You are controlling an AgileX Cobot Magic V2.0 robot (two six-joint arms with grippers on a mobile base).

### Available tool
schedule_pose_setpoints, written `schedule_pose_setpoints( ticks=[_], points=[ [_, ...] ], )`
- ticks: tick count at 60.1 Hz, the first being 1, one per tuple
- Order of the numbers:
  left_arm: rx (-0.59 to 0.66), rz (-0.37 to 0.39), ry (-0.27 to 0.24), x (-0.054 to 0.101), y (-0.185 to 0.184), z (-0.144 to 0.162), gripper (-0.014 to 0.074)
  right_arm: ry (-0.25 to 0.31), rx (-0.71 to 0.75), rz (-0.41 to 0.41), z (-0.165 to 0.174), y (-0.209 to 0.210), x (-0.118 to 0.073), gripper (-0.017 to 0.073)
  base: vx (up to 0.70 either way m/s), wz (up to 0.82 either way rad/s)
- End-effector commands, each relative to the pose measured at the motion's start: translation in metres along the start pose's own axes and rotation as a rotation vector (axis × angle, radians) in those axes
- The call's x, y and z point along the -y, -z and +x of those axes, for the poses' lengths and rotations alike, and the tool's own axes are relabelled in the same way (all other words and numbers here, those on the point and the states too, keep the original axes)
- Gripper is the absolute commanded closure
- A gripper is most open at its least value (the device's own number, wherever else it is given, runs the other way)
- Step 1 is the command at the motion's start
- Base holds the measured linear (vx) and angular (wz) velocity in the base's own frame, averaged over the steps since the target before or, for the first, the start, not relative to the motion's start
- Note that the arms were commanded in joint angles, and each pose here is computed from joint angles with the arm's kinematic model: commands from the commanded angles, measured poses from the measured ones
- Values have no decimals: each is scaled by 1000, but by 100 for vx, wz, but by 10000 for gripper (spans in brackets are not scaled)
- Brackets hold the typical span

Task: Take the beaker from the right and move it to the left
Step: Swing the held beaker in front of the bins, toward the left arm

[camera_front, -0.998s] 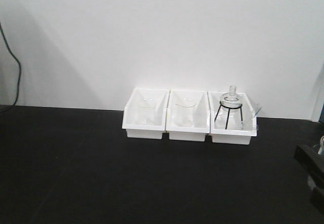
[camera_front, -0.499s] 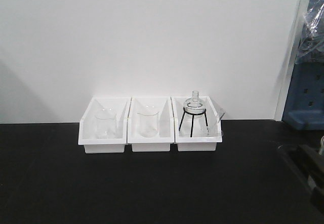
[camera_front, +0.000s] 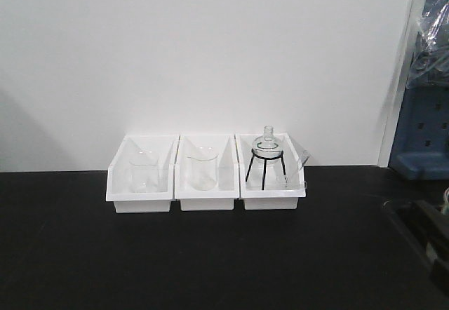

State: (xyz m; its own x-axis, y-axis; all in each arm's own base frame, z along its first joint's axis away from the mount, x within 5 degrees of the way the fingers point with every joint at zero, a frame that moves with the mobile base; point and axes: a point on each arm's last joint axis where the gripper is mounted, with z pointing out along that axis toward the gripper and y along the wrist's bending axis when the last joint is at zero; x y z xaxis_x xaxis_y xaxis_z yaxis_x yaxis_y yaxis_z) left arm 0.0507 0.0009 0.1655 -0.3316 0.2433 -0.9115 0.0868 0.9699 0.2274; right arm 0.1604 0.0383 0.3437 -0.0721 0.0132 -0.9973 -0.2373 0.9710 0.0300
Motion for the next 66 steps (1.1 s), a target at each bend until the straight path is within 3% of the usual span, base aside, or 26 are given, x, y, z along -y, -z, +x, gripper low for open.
schedule_pose_setpoints(
  ticks=[1,20,24,27,32,36,46,58,62,66],
  points=[
    [65,-4,-1,0,-2,-2,600,14,47,-26,-13,3,-3,564,0,0],
    [65,-4,-1,0,-2,-2,600,7,16,-1,-9,-4,0,564,0,0],
    [65,-4,-1,0,-2,-2,600,32,-28,-13,-2,-15,-1,562,0,0],
    [65,-4,-1,0,-2,-2,600,88,-59,-50,2,-26,-4,561,0,0],
    [65,-4,-1,0,-2,-2,600,216,-117,-190,11,-52,-15,561,0,0],
    [65,-4,-1,0,-2,-2,600,260,-154,-292,15,-73,-23,561,0,0],
    [65,-4,-1,0,-2,-2,600,240,-257,-453,38,-134,-33,561,0,0],
    [65,-4,-1,0,-2,-2,600,327,-266,-779,82,-180,-53,561,0,0],
    [65,-4,-1,0,-2,-2,600,301,-250,-865,96,-190,-59,561,0,0],
    [65,-4,-1,0,-2,-2,600,236,-244,-917,111,-199,-62,561,0,0]
  ],
)
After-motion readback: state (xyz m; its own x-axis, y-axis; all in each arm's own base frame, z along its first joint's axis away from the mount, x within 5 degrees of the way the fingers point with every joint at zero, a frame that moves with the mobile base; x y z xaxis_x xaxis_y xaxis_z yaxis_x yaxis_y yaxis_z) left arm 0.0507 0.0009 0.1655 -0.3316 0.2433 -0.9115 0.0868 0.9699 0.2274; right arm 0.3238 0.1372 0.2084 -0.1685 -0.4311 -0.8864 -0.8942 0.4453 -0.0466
